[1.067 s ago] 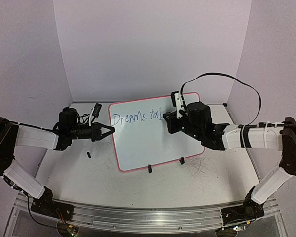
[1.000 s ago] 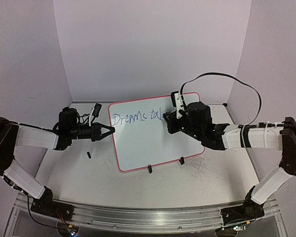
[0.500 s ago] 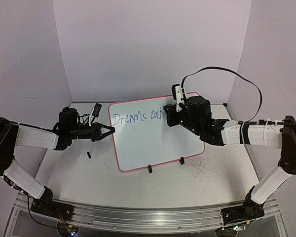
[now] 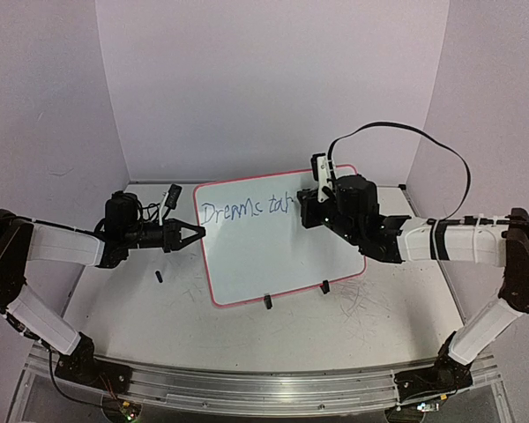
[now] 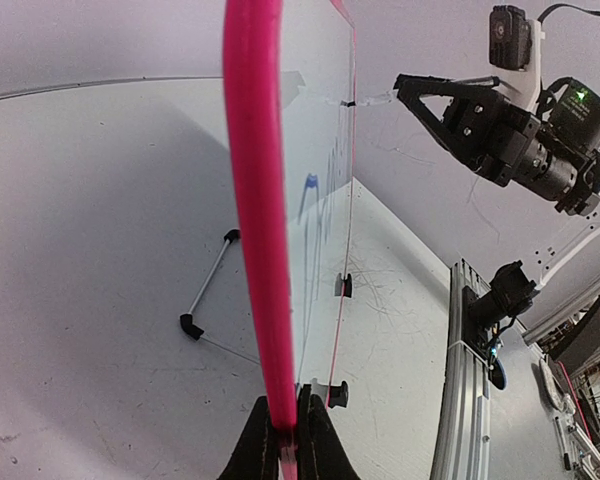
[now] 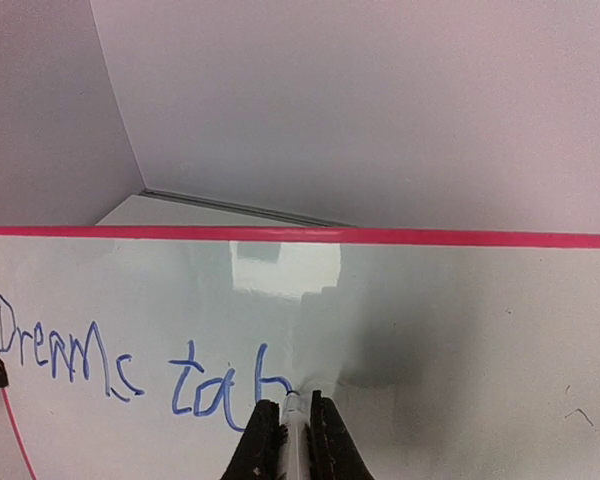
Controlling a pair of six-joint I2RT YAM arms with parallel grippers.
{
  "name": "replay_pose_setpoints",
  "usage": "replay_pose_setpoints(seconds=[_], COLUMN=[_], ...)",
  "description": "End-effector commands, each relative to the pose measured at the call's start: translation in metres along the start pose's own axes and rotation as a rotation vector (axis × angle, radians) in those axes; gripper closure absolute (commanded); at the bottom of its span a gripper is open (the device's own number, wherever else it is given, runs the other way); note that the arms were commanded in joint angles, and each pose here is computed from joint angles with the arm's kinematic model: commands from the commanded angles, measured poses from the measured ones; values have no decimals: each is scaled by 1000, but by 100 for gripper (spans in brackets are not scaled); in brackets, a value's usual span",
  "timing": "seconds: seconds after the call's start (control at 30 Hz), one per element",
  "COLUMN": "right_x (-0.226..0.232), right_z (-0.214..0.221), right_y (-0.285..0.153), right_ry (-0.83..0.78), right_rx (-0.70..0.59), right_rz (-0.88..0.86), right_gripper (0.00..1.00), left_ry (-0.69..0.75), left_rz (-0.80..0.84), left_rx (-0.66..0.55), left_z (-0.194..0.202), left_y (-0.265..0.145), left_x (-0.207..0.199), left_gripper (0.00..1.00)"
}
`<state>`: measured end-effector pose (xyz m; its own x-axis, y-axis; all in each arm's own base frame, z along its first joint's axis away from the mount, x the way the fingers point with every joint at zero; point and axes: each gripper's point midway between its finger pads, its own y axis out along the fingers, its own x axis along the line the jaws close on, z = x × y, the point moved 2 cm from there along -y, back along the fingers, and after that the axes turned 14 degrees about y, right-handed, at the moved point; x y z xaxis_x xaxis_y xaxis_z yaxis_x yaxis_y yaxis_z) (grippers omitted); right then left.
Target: Write a sentence on the whiteboard
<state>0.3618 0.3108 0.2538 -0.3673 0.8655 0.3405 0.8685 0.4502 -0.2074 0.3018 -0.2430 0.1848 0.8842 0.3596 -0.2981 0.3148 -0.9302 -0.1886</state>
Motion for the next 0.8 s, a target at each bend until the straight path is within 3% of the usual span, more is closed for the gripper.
replay_pose_setpoints(seconds=[0.0,0.4,0.77], right_x=[-4,15,-4], right_z=[5,1,6], right_y=[-7,3,-6], right_ry=[24,50,38], right_rx=[20,13,4], right_rz=[-7,-83,3], right_gripper=[100,100,100], left_ry=[121,121,119], left_rz=[-18,-17,-18], left_rx=[-55,-57,-53], left_z=[-28,-29,-28], left_y=[0,0,1], left_x=[0,-1,0], left_gripper=[100,100,100])
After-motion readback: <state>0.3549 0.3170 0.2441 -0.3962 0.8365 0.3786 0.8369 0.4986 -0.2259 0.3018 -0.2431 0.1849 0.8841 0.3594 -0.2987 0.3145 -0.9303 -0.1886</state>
